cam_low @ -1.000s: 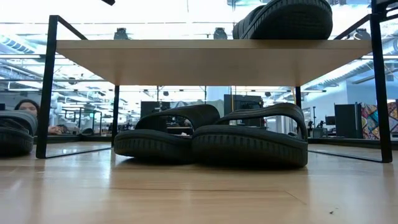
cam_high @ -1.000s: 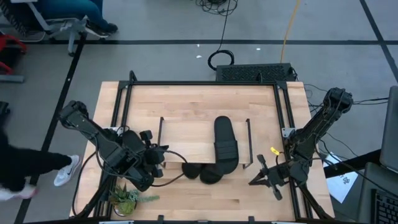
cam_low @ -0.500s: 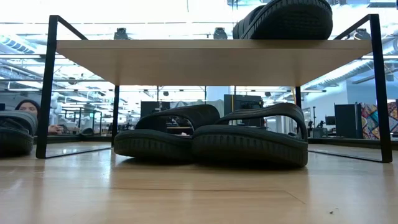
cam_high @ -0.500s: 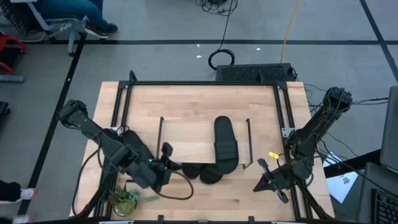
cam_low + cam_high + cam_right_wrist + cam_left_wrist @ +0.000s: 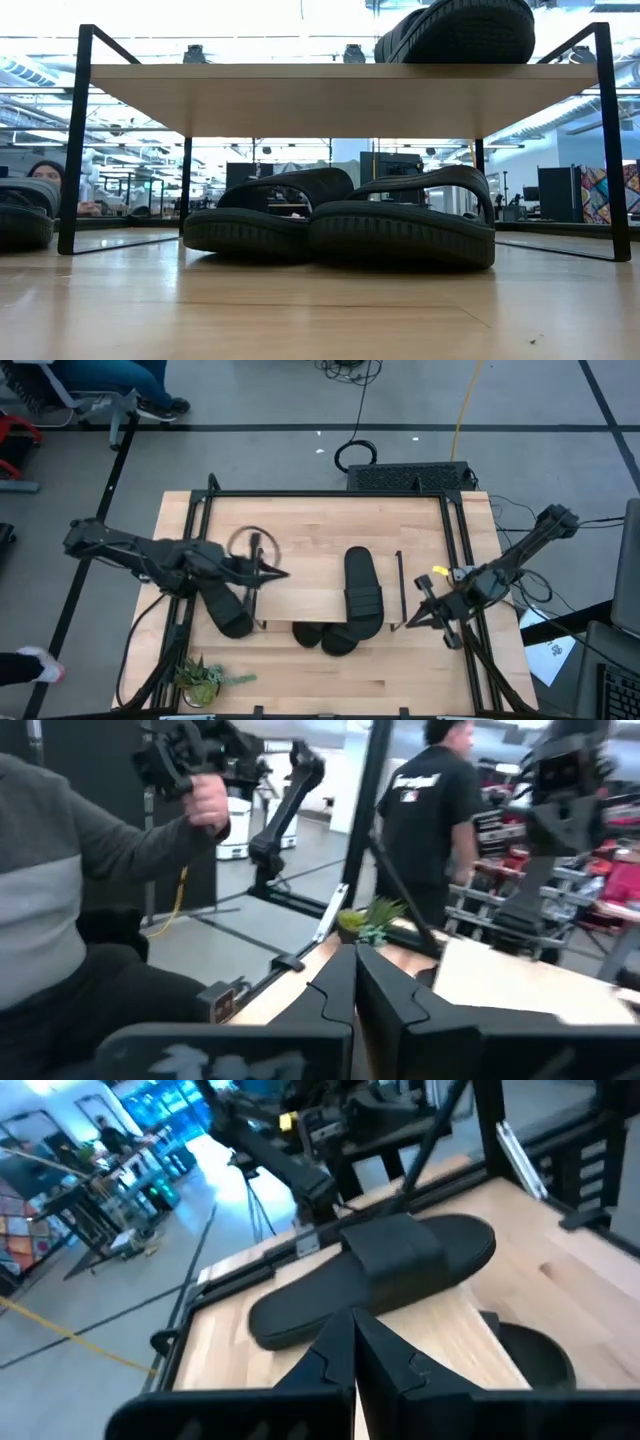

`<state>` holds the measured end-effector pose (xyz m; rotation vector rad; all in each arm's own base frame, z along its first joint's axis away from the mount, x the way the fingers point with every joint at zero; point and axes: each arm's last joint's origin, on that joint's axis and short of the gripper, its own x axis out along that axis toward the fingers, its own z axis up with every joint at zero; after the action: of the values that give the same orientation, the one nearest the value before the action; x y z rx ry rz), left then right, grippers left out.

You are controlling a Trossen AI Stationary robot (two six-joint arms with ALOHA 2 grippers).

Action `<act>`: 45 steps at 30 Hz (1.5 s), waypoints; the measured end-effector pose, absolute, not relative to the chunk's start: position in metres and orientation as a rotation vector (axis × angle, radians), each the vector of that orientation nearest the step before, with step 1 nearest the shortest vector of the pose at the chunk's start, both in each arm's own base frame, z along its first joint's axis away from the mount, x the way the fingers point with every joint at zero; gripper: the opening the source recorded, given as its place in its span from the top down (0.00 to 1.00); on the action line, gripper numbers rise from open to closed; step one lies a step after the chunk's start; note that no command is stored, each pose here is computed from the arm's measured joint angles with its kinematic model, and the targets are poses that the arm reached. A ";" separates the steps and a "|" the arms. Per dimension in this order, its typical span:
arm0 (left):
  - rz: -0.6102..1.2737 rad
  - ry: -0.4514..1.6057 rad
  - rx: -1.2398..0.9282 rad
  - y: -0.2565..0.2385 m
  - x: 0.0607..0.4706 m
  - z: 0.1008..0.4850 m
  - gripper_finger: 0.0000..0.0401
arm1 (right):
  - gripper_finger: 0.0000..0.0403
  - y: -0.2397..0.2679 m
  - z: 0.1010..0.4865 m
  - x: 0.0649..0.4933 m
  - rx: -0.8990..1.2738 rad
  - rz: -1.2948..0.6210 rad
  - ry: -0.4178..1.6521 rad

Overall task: Pick and place slides into the shelf
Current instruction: Put the left black slipper aligned with the right black slipper on the shelf

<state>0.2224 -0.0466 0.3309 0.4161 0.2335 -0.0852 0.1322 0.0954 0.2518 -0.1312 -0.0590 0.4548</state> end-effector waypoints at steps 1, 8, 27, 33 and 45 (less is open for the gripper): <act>-0.077 0.218 0.399 -0.043 0.214 0.330 1.00 | 1.00 0.092 0.254 0.129 -0.133 0.449 -0.064; 0.049 0.176 0.295 -0.029 0.161 0.303 1.00 | 1.00 0.077 0.259 0.110 -0.174 0.442 -0.087; 0.238 0.348 -0.016 -0.009 0.098 0.284 1.00 | 1.00 0.072 0.222 0.108 -0.208 0.301 -0.146; 0.344 0.378 -0.139 -0.001 0.068 0.288 1.00 | 1.00 0.072 0.221 0.109 -0.194 0.302 -0.136; 0.457 0.627 -0.693 0.003 0.031 0.257 1.00 | 1.00 0.062 0.227 0.108 -0.207 0.137 -0.169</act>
<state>0.0308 0.0030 0.2573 -0.6931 0.6270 0.4574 0.1078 0.0623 0.2272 -0.2073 -0.1686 0.1373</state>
